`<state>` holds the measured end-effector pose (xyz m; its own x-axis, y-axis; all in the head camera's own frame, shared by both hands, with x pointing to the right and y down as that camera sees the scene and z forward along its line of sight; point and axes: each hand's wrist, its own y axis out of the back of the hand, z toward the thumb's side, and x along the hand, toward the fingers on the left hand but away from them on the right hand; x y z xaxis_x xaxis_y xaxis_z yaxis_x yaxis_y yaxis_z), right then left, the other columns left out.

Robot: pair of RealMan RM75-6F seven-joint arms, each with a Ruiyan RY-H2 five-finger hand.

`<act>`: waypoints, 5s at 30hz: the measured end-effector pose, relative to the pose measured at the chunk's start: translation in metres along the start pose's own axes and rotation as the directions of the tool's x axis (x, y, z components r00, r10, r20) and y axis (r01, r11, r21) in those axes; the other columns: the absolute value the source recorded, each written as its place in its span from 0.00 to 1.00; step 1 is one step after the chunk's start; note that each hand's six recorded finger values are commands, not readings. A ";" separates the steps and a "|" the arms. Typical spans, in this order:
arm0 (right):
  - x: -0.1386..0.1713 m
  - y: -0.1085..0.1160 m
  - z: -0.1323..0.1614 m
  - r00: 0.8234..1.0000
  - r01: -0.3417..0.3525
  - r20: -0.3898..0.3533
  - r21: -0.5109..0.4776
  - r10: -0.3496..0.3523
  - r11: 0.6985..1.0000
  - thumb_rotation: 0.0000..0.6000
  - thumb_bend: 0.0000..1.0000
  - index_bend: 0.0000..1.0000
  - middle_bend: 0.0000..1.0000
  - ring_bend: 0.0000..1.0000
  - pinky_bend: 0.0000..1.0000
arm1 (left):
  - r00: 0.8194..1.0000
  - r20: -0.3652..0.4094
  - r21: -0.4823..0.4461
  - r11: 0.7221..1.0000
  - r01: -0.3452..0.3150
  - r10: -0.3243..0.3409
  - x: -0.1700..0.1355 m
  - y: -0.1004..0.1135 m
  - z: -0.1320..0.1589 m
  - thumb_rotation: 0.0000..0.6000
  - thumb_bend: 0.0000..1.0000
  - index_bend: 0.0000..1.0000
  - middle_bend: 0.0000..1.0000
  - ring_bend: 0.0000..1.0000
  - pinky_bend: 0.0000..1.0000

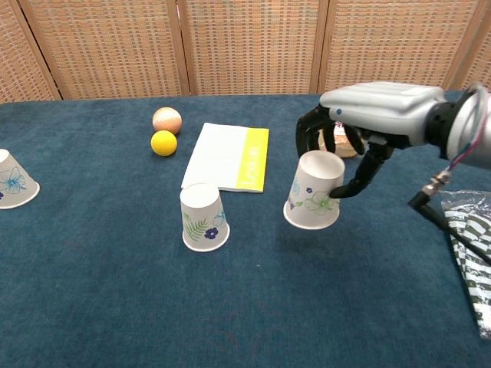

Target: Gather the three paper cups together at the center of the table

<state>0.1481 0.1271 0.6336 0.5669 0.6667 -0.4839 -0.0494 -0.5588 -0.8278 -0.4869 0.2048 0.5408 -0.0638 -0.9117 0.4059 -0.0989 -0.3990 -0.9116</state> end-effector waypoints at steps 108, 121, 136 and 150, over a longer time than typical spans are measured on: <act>0.234 0.010 -0.161 0.850 0.396 0.375 0.005 -0.369 0.918 1.00 0.00 0.00 0.00 0.00 0.00 | 0.982 -0.041 0.037 0.982 0.185 -0.183 0.175 -0.116 0.031 1.00 0.26 0.43 0.43 0.39 0.44; 0.236 0.015 -0.158 0.846 0.406 0.373 0.014 -0.382 0.914 1.00 0.00 0.00 0.00 0.00 0.00 | 0.982 0.157 0.003 0.995 0.102 -0.101 0.154 -0.059 0.092 1.00 0.26 0.43 0.43 0.39 0.44; 0.240 0.020 -0.162 0.836 0.418 0.383 0.015 -0.392 0.908 1.00 0.00 0.00 0.00 0.00 0.00 | 0.867 0.494 0.208 0.977 -0.035 -0.074 0.112 0.015 0.239 1.00 0.26 0.43 0.43 0.39 0.44; 0.245 0.023 -0.173 0.821 0.432 0.416 -0.002 -0.392 0.902 1.00 0.00 0.00 0.00 0.00 0.00 | 0.741 0.635 0.208 0.972 0.112 -0.221 0.097 -0.046 0.362 1.00 0.26 0.43 0.43 0.39 0.44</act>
<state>0.4280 0.1922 0.5447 0.1430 0.9712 -0.1907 0.2016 -0.2172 -0.9551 -0.1290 0.0994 0.5983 0.6048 -0.6496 0.4607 0.1030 -0.5099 -0.8541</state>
